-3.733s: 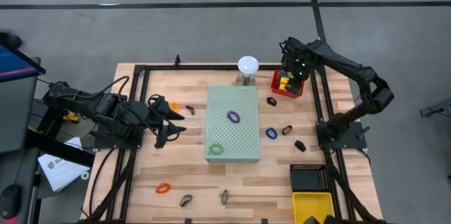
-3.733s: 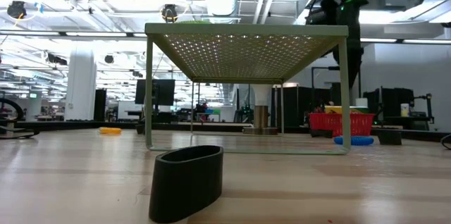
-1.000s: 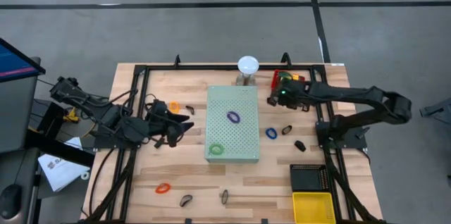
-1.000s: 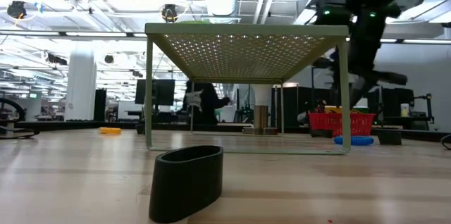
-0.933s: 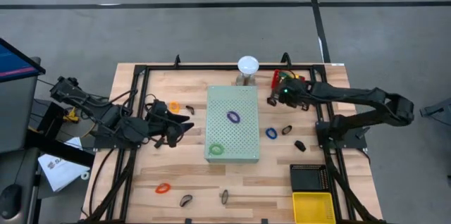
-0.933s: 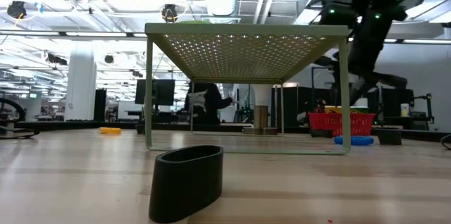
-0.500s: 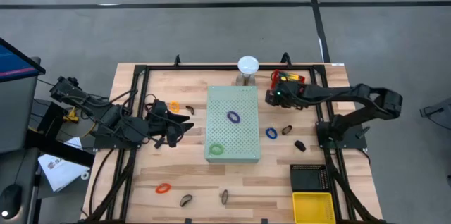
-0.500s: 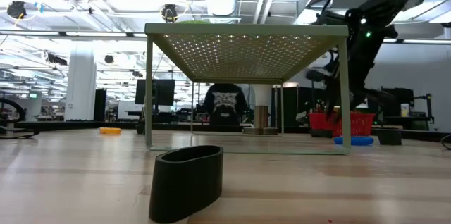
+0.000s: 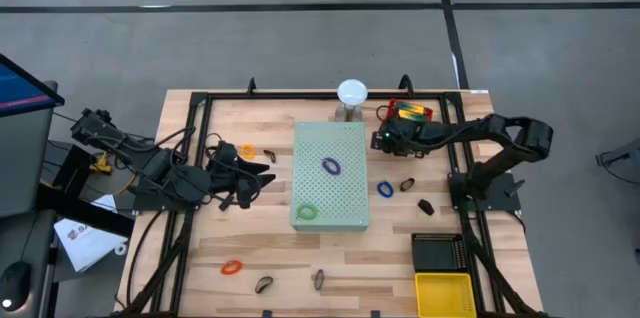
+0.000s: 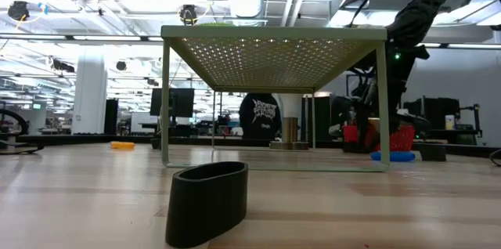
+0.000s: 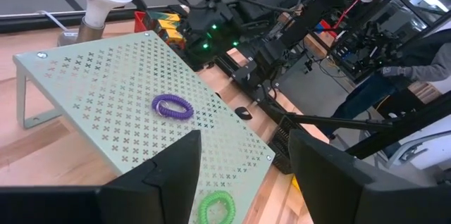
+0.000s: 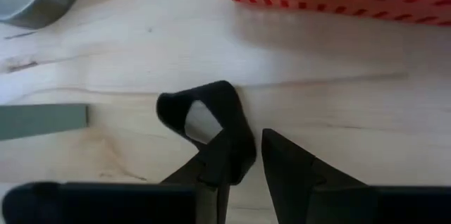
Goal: Pick & Place Office Desk Supplies
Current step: Put the black rubberband into the black bin
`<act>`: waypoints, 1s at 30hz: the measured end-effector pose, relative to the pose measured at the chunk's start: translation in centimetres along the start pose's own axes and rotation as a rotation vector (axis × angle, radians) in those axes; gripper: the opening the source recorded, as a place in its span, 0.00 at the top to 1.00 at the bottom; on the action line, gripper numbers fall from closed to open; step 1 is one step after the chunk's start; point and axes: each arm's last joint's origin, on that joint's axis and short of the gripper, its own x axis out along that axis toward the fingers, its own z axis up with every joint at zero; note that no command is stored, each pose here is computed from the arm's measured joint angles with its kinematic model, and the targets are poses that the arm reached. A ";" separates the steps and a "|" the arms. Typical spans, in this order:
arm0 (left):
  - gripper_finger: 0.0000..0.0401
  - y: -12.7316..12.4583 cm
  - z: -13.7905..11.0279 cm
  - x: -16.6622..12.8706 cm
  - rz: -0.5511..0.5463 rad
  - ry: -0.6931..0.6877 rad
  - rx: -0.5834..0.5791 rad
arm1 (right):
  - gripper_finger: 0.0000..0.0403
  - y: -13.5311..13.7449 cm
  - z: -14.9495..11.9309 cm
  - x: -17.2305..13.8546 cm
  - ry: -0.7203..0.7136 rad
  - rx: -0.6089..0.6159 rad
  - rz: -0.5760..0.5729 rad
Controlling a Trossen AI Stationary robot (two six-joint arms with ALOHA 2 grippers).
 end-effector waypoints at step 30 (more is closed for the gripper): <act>0.48 0.0 -0.2 0.0 -0.034 0.053 0.118 | 1.00 -1.1 -7.4 -16.4 0.082 -0.081 0.268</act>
